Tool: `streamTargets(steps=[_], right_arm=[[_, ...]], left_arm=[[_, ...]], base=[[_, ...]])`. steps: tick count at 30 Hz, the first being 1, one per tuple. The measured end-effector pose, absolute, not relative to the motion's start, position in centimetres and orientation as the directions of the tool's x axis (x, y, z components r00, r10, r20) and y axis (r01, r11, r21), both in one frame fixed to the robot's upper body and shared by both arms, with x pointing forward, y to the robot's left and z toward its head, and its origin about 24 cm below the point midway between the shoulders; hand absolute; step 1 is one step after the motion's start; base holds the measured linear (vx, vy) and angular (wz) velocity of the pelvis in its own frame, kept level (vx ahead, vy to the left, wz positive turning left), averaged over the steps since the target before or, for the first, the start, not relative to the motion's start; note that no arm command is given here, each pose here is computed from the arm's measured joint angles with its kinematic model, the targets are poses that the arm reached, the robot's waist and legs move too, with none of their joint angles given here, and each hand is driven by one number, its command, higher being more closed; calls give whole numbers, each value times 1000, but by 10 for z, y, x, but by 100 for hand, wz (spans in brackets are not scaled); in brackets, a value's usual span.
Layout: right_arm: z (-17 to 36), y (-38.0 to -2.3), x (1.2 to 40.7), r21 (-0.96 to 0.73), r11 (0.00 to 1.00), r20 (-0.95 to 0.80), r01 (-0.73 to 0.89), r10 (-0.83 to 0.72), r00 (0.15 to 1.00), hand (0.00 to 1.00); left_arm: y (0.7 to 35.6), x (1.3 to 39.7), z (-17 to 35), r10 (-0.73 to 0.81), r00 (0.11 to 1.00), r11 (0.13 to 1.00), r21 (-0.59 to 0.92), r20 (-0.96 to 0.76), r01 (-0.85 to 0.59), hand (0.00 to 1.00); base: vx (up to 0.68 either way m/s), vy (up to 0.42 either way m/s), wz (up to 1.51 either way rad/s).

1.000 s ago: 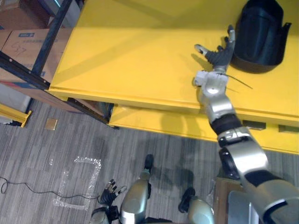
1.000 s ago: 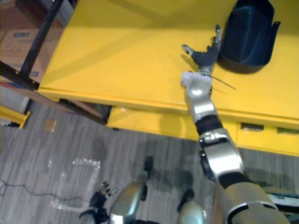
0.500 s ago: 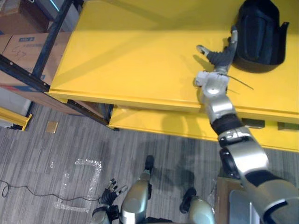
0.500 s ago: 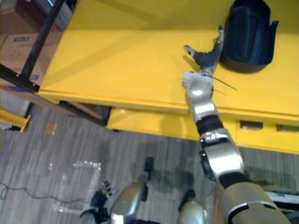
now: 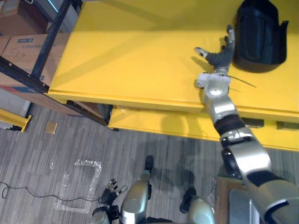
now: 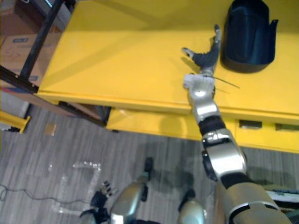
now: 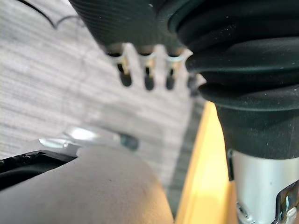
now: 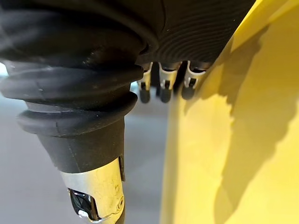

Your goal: Walk over and take plastic housings, then place them on the shelf

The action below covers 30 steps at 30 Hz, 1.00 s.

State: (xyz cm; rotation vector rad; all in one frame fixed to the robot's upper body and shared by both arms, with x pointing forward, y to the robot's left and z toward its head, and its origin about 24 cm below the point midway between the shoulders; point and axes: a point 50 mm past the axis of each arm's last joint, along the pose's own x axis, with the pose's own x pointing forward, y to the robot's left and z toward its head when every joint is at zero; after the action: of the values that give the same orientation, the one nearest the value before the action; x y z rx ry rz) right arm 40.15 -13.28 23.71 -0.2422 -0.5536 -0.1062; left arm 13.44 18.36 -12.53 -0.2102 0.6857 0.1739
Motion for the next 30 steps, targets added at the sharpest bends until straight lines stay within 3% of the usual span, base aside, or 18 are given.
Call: streamTargets(steps=[2,3,6,10,15,20,23,26,30], right_arm=[[238,-107,390,-280,960,563,21,147,813,0],[244,-86,378,-321,944,597,-78,265,757,0],[252,-63,350,-297,932,665,-208,359,655,0],[238,-63,322,-242,929,697,-280,367,616,0],[192,-118,290,-14,981,649,-192,155,745,0],[82,-178,236,149,987,283,59,-100,954,0],[44,-218,203,148,940,119,308,-326,938,0],[38,-253,177,113,872,96,476,-486,869,0],[37,-264,165,100,869,100,484,-493,864,0]], left_arm=[[184,135,-125,87,760,967,-130,-644,-221,0],[184,135,-126,88,758,967,-129,-646,-222,0],[187,131,-128,101,746,967,-111,-658,-229,0],[204,115,-133,154,705,964,-53,-692,-262,0],[221,104,-135,214,670,961,30,-711,-276,0],[221,87,-146,259,586,954,107,-768,-281,0],[218,82,-149,245,561,963,134,-791,-233,0],[214,82,-150,221,564,973,137,-796,-188,0],[213,81,-151,214,557,972,121,-802,-200,0]], base=[[28,-36,-5],[11,-34,-6],[-5,-25,-16],[61,2,-32],[57,6,-57],[-35,-19,-91],[-71,-32,-81],[-21,-12,-78],[-8,9,-88]])
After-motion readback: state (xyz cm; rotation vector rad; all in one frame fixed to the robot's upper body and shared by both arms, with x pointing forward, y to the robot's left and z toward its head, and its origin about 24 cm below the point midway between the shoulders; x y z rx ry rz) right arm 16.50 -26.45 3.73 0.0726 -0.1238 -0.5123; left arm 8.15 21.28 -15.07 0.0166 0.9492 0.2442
